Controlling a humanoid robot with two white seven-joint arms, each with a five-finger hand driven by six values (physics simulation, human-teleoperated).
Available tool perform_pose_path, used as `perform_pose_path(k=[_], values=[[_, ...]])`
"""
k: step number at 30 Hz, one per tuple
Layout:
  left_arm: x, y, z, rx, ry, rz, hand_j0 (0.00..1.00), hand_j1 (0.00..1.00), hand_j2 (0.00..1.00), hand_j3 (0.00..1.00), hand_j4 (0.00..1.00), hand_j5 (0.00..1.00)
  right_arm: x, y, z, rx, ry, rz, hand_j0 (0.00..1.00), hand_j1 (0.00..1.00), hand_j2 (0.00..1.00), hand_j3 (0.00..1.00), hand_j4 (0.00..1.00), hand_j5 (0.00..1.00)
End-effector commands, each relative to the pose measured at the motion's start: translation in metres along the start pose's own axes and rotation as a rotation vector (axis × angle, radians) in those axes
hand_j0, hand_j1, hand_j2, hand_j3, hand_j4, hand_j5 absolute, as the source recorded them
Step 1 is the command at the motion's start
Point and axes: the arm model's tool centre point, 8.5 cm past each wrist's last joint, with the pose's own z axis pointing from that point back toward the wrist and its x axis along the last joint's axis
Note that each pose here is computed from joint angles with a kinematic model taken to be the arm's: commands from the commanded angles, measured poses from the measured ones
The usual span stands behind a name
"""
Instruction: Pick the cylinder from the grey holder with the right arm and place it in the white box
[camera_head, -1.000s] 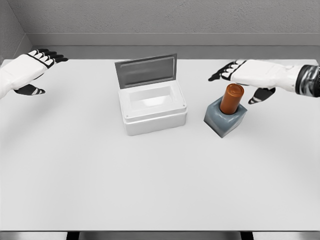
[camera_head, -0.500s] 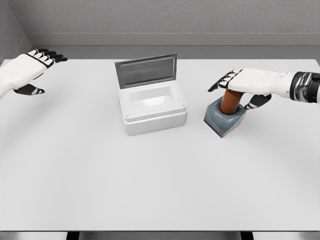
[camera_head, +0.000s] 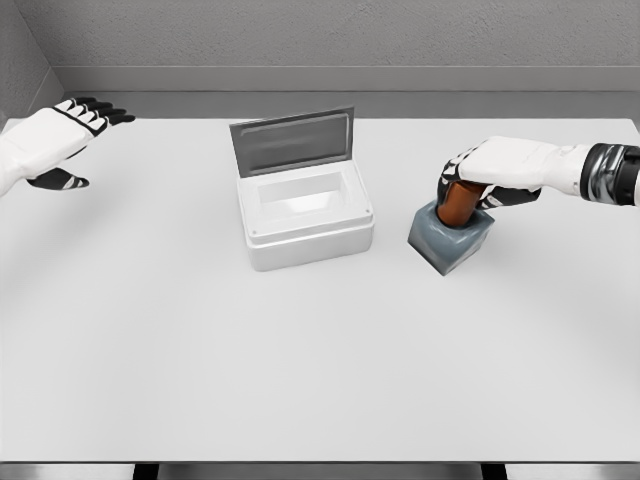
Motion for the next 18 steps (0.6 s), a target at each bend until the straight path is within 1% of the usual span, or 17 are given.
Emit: perform_pose_path(k=[1,2,4,5,6,8,10,13,16,18], values=[[-0.001,0.001,0.0,0.005,0.001,0.004,1.0,1.0,1.0,1.0,1.0,1.0,-0.001,0.0,0.0,0.0,0.003,-0.002,0.52,0.52,0.52,0.52,0.52,0.52],[-0.001,0.001,0.0,0.005,0.001,0.004,1.0,1.0,1.0,1.0,1.0,1.0,-0.001,0.0,0.0,0.0,0.004,-0.003,0.52,0.52,0.52,0.52,0.52,0.52],[-0.001,0.002,0.0,0.006,0.001,0.003,1.0,1.0,1.0,1.0,1.0,1.0,-0.001,-0.002,0.001,-0.004,0.004,-0.002,0.48,0.48,0.48,0.48,0.48,0.48],[-0.001,0.002,0.0,0.006,0.001,0.003,1.0,1.0,1.0,1.0,1.0,1.0,-0.001,-0.002,0.001,-0.005,0.005,-0.001,0.48,0.48,0.48,0.48,0.48,0.48],[-0.001,0.002,0.0,0.008,0.001,0.003,1.0,1.0,1.0,1.0,1.0,1.0,-0.001,-0.005,0.001,-0.009,0.006,0.003,0.48,0.48,0.48,0.48,0.48,0.48],[-0.001,0.002,0.0,0.006,0.001,0.003,1.0,1.0,1.0,1.0,1.0,1.0,-0.001,-0.01,0.002,-0.018,0.007,0.009,0.45,0.45,0.45,0.45,0.45,0.45],[-0.001,0.002,0.0,0.006,0.001,0.003,1.0,1.0,1.0,1.0,1.0,1.0,0.001,-0.015,-0.001,-0.03,-0.002,0.015,0.47,0.47,0.47,0.47,0.47,0.47],[-0.001,0.002,0.0,0.006,0.001,0.003,1.0,1.0,1.0,1.0,1.0,1.0,0.0,-0.021,0.001,-0.041,0.004,0.021,0.46,0.46,0.46,0.46,0.46,0.46],[-0.001,0.002,0.0,0.006,0.001,0.003,1.0,1.0,1.0,1.0,1.0,1.0,0.002,-0.031,-0.001,-0.059,0.001,0.031,0.46,0.46,0.46,0.46,0.46,0.46],[-0.001,0.002,0.0,0.006,0.001,0.003,1.0,1.0,1.0,1.0,1.0,1.0,0.004,-0.036,-0.005,-0.071,0.007,0.025,0.46,0.46,0.46,0.46,0.46,0.46]])
